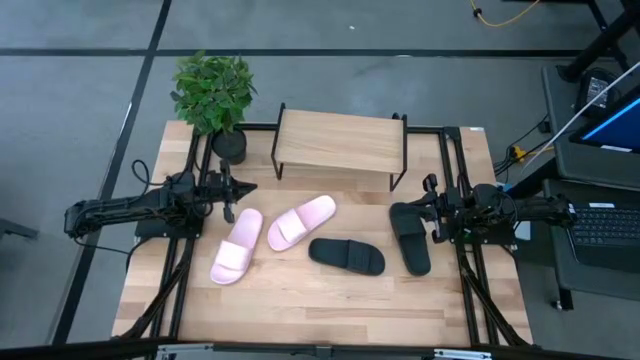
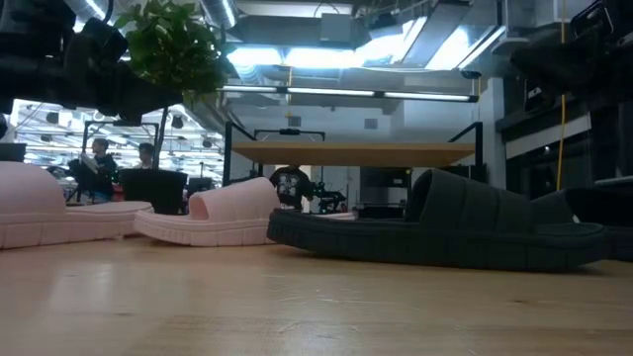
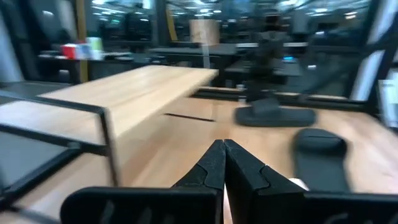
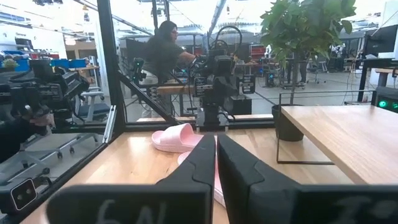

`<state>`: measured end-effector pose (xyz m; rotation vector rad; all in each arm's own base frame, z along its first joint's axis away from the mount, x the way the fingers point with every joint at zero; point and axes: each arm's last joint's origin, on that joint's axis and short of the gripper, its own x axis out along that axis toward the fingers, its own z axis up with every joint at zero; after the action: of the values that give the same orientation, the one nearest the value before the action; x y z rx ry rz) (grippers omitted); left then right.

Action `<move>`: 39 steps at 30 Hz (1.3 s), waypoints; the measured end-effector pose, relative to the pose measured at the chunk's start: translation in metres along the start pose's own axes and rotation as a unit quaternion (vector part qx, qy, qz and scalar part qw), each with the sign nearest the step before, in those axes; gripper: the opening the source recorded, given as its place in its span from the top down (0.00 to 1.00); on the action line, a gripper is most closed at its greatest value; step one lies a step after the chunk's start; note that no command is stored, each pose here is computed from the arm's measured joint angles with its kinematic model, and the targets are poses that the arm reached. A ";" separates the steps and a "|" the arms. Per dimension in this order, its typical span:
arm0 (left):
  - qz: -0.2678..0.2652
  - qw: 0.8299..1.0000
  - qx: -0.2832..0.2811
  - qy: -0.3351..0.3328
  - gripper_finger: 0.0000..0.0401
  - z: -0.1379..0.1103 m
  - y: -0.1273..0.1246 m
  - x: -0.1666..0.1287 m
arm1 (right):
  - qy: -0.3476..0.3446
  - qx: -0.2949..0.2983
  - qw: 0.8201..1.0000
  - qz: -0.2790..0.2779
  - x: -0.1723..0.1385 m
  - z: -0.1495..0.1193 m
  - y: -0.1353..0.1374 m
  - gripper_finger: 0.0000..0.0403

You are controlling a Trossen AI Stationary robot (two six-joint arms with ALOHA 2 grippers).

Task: Pick and place slides into the shelf
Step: Put the right black slide on the shelf

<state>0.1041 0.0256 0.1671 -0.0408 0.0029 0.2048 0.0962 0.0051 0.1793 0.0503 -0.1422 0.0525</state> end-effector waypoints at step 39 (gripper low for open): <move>-0.097 0.995 0.037 0.009 1.00 -0.002 -0.006 0.000 | 0.092 -0.023 0.995 0.025 0.003 -0.017 0.001 0.95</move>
<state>0.1055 0.0201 0.1656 0.0316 0.0239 0.0095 0.1015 0.0069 0.1630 -0.0047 0.0392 0.1025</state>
